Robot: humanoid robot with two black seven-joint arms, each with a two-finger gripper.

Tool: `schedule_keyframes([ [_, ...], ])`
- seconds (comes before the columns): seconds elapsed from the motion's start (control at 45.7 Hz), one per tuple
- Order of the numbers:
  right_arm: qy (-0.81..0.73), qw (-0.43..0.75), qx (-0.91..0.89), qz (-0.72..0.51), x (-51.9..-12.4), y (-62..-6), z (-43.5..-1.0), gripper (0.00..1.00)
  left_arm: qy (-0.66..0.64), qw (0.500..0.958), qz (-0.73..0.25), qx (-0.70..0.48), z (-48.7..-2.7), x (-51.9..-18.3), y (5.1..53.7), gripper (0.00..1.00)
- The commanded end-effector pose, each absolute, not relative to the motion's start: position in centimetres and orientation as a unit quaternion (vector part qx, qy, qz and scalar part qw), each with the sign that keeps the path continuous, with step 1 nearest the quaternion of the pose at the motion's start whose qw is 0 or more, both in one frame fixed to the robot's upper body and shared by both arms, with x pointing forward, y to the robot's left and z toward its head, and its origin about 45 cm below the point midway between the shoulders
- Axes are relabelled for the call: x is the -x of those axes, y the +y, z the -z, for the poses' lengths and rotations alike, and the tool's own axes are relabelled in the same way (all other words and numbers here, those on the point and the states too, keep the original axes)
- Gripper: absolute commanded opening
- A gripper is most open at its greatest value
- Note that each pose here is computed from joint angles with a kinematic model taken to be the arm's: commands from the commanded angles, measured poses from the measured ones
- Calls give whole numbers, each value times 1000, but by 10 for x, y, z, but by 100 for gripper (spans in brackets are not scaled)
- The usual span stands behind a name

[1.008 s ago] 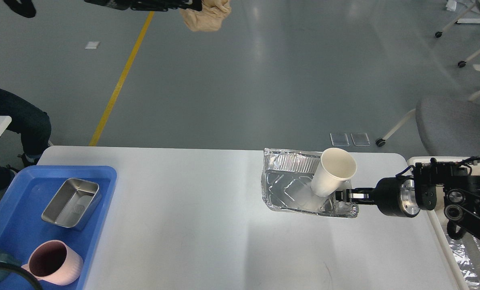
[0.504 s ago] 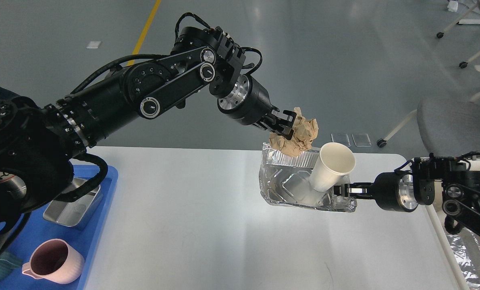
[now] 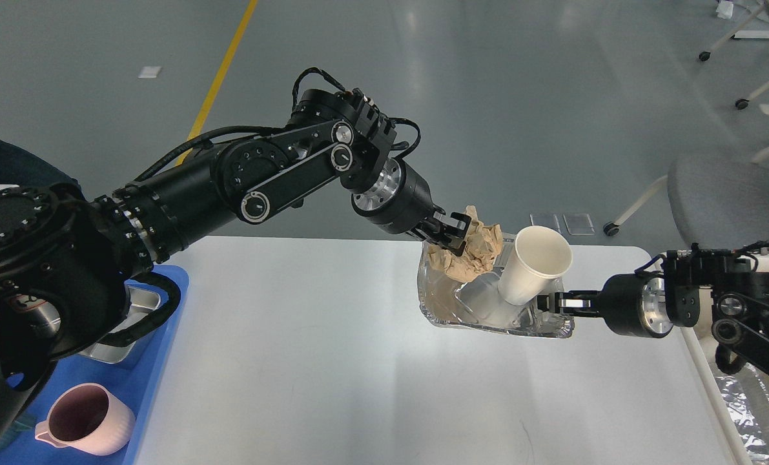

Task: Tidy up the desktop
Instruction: 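Lower the crumpled paper into the foil tray and release it, then swing the foil tray with the right gripper over the white bin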

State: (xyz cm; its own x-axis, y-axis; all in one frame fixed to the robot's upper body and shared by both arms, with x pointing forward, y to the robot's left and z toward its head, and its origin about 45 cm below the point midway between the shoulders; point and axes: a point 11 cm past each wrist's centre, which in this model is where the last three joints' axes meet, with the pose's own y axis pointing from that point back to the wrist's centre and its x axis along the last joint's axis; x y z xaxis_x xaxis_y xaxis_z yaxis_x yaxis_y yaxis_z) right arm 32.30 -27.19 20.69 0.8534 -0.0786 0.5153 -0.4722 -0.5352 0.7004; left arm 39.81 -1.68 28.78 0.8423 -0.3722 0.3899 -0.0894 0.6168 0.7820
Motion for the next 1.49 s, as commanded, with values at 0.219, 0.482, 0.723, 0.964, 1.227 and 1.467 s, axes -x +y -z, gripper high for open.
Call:
schedule_keyframes([
  [0.219, -162, 454, -849, -216, -323, -272, -207, 0, -260, 874, 57, -407, -292, -402, -19, 80],
  [0.482, -165, 459, -846, -217, -323, -278, -209, 0, -254, 877, 44, -405, -291, -405, -16, 97],
  [0.723, -172, 467, -840, -217, -323, -289, -214, 0, -200, 928, -18, -315, -327, -423, -3, 98],
  [0.964, -175, 466, -839, -218, -324, -289, -214, 0, -70, 985, -140, -68, -402, -454, 33, 98],
  [1.227, -209, 450, -840, -219, -333, -294, -225, 0, 124, 927, -326, 135, -382, -494, 110, 98],
  [1.467, -331, 420, -828, -166, -349, -335, -233, 0, 243, 845, -417, 230, -309, -496, 184, 98],
])
